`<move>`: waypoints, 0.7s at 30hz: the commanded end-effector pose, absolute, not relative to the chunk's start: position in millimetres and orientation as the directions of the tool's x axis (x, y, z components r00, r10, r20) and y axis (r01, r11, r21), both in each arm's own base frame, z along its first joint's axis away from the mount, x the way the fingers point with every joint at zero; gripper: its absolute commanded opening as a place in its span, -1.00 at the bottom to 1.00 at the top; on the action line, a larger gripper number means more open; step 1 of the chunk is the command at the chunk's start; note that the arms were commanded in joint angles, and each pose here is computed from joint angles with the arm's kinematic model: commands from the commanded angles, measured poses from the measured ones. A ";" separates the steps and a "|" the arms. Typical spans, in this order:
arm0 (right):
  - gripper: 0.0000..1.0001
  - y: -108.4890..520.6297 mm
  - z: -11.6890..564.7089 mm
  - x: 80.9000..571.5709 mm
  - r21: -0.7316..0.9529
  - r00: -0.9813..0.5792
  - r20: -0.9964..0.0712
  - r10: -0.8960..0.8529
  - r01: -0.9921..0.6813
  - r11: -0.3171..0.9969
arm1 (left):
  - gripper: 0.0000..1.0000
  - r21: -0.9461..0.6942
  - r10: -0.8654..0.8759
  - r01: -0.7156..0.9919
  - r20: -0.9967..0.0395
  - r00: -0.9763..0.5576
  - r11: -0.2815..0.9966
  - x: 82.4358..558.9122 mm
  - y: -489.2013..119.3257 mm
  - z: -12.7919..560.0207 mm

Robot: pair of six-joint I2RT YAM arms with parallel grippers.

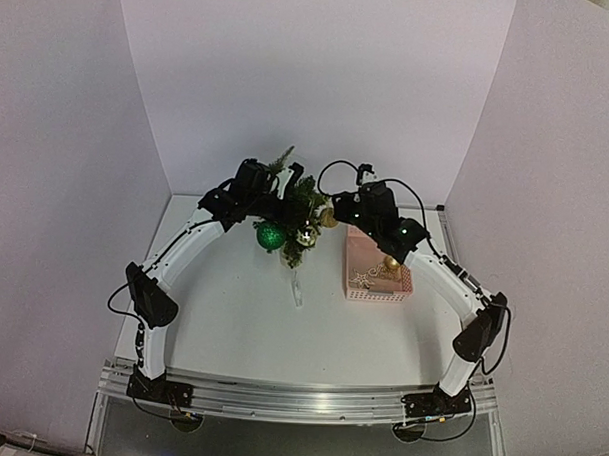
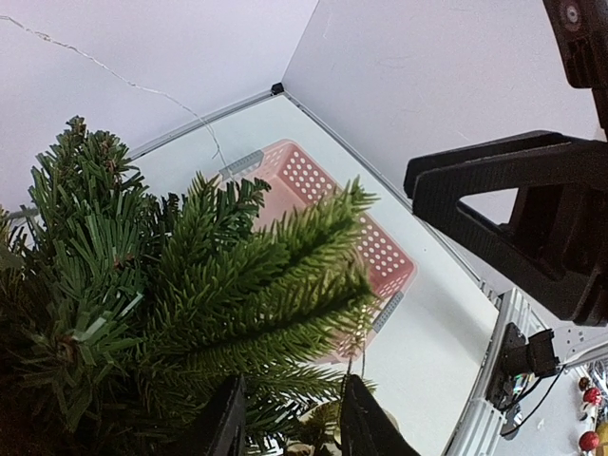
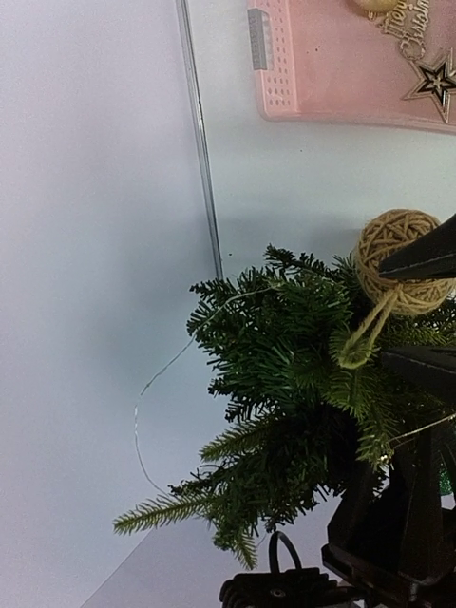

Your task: Decorate the small christmas tree

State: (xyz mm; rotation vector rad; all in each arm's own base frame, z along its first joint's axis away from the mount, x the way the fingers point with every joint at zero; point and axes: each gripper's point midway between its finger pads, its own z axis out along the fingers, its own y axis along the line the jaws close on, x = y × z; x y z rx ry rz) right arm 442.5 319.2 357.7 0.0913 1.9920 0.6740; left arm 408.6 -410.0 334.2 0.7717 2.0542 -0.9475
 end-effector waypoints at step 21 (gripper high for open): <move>-0.22 273.6 362.9 414.7 0.384 -0.527 -0.823 0.211 -0.243 0.891 | 0.12 -0.229 0.218 0.837 -0.901 -0.375 0.497 368.0 -372.6 418.2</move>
